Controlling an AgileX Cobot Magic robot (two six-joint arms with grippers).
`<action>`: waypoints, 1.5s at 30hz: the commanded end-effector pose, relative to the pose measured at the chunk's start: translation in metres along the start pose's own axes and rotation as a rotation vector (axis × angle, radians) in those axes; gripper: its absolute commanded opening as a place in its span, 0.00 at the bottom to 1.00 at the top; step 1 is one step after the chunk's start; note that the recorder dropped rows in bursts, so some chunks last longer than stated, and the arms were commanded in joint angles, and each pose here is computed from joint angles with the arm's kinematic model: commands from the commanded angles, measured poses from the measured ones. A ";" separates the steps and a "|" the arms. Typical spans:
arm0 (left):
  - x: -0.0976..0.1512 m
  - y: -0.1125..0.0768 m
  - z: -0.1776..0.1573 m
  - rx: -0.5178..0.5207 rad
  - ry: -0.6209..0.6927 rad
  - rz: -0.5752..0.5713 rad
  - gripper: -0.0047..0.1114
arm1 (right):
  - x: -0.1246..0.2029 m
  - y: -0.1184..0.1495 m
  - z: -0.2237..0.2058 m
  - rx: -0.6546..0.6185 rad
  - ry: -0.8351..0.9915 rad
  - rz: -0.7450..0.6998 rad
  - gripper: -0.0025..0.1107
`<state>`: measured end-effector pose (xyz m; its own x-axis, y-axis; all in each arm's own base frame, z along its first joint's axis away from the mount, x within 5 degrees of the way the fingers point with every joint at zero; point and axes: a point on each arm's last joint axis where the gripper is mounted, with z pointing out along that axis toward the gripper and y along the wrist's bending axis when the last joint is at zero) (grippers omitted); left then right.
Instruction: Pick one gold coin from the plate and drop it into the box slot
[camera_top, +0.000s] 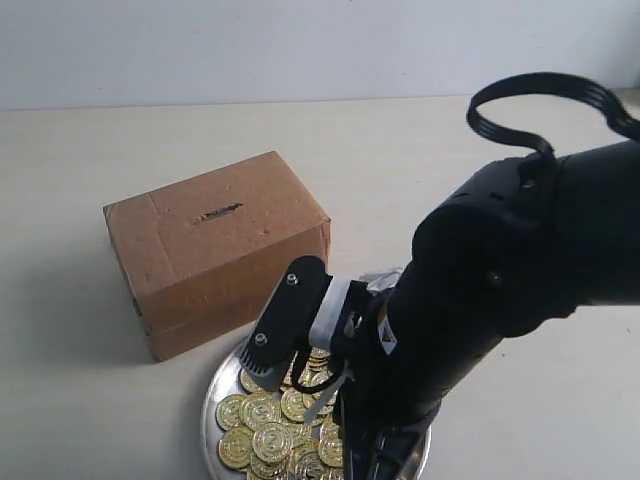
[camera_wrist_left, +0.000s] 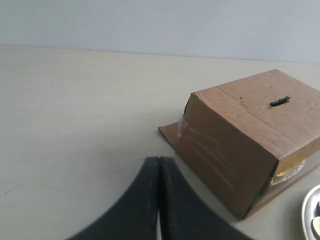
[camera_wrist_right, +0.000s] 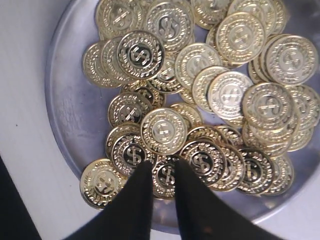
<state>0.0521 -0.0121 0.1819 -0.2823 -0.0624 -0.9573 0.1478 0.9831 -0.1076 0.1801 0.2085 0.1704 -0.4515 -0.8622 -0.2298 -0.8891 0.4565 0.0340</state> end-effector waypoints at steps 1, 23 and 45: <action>0.000 -0.001 0.000 0.010 -0.006 -0.015 0.04 | -0.007 0.005 0.009 -0.014 0.013 -0.014 0.26; 0.000 -0.001 0.000 0.010 -0.006 -0.013 0.04 | -0.059 0.017 0.043 -0.007 -0.024 -0.150 0.47; 0.000 -0.001 0.000 0.010 -0.006 -0.013 0.04 | -0.060 0.012 0.069 0.015 -0.008 -0.143 0.47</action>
<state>0.0521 -0.0121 0.1819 -0.2823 -0.0624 -0.9573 0.1478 0.9831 -0.1076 0.1989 0.2783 0.1173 -0.3252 -0.9185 -0.2248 -0.9425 0.3342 -0.0019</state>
